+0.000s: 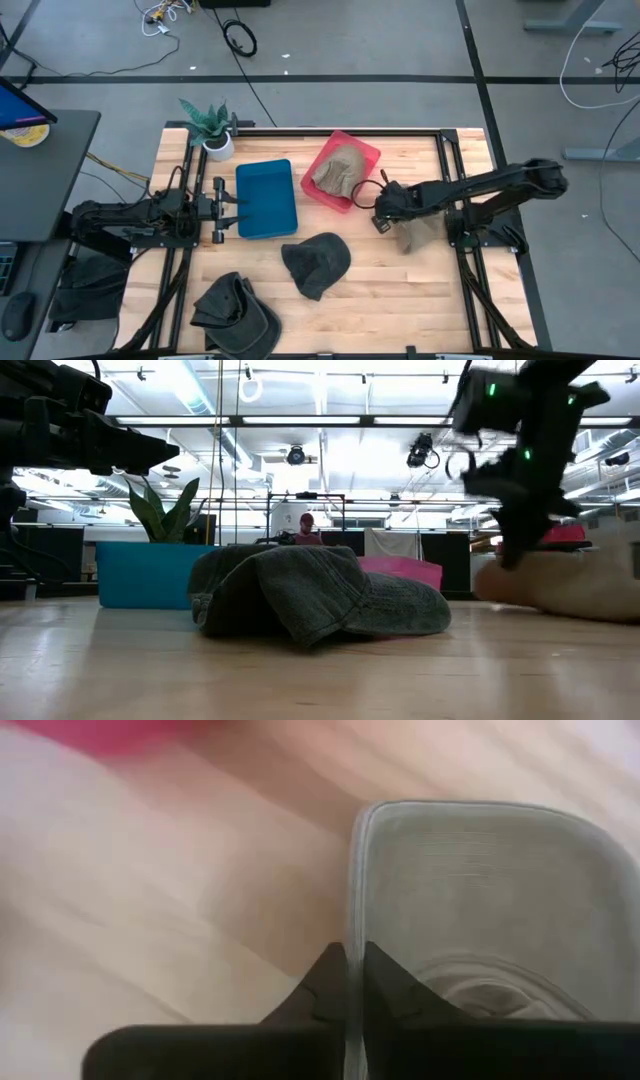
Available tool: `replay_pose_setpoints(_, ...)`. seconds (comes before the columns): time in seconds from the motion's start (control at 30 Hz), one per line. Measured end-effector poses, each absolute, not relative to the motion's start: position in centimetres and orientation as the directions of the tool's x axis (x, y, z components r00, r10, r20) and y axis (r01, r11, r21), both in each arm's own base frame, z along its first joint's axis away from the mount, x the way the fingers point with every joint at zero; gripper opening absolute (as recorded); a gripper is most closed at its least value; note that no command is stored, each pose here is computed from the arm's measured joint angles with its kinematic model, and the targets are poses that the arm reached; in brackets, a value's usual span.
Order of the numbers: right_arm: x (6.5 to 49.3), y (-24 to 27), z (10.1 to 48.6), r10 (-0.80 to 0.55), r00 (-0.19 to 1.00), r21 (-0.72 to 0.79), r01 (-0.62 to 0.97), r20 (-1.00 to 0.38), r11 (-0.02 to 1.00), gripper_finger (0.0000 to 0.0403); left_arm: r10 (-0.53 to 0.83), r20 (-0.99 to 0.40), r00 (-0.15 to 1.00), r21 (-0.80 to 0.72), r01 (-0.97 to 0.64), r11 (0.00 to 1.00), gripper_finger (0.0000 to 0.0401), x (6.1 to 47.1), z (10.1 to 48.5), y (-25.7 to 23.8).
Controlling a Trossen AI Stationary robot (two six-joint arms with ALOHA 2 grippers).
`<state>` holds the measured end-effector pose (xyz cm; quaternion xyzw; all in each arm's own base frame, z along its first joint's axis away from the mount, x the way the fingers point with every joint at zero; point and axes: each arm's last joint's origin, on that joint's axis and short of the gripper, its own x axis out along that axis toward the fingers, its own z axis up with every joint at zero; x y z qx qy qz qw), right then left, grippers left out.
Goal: Pick & Place hat
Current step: Put the brown cap into the pink bin
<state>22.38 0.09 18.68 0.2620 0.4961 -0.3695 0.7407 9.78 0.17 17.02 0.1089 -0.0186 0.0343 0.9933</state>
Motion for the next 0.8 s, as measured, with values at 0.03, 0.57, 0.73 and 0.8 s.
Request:
replay_pose_setpoints(0.03, 22.5, 0.3, 19.3, -0.303, 0.294, 0.054, 0.792, -0.907, 0.608, 0.0009, 0.064, 0.044, 0.997, 0.215, -0.072, 0.974, 0.0177, 9.8, 17.0, 0.2)
replay_pose_setpoints(0.57, 25.3, 4.0, 27.5, -0.365, 0.885, 0.056, 0.397, -0.288, 0.916, 0.0009, 0.064, 0.044, 0.997, 0.215, -0.072, 0.974, 0.0177, 9.8, 17.0, 0.2)
replay_pose_setpoints(0.73, 25.3, 4.0, 27.3, -0.344, 0.939, 0.047, 0.344, 0.002, 0.938, 0.0009, 0.064, 0.045, 0.997, 0.215, -0.072, 0.974, 0.0177, 9.8, 17.0, 0.2)
replay_pose_setpoints(0.8, 24.5, 3.6, 26.3, -0.319, 0.940, 0.069, 0.313, 0.118, 0.947, 0.0009, 0.064, 0.045, 0.997, 0.215, -0.072, 0.974, 0.0177, 9.8, 17.0, 0.2)
